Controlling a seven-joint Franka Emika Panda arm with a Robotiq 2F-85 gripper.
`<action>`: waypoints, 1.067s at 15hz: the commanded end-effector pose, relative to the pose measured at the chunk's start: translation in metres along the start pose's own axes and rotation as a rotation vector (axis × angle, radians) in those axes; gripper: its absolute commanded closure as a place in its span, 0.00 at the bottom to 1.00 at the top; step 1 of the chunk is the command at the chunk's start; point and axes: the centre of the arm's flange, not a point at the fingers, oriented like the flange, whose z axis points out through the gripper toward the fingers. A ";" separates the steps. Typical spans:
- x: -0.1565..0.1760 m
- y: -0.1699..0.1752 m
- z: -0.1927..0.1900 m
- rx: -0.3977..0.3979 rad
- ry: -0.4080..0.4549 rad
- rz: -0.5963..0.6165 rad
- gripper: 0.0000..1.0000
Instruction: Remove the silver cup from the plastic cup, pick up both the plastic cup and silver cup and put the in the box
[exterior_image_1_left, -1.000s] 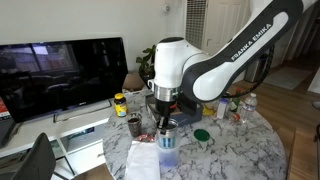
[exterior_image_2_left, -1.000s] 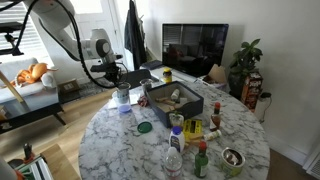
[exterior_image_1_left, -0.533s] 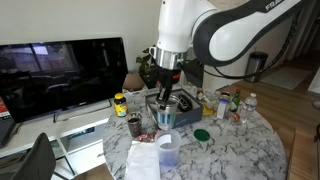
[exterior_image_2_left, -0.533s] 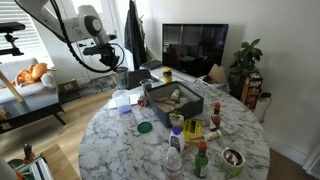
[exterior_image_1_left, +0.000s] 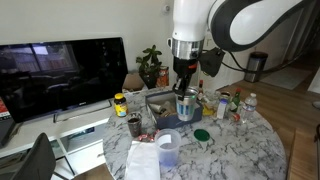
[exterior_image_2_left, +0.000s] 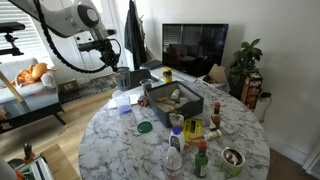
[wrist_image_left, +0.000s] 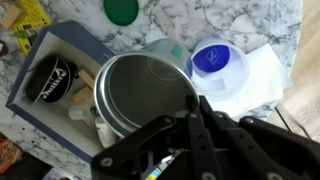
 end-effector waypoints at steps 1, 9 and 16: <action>-0.022 -0.001 0.049 -0.017 -0.057 0.056 0.99; -0.028 -0.007 0.128 0.022 0.002 0.132 0.99; -0.031 -0.002 0.174 0.016 0.037 0.184 0.99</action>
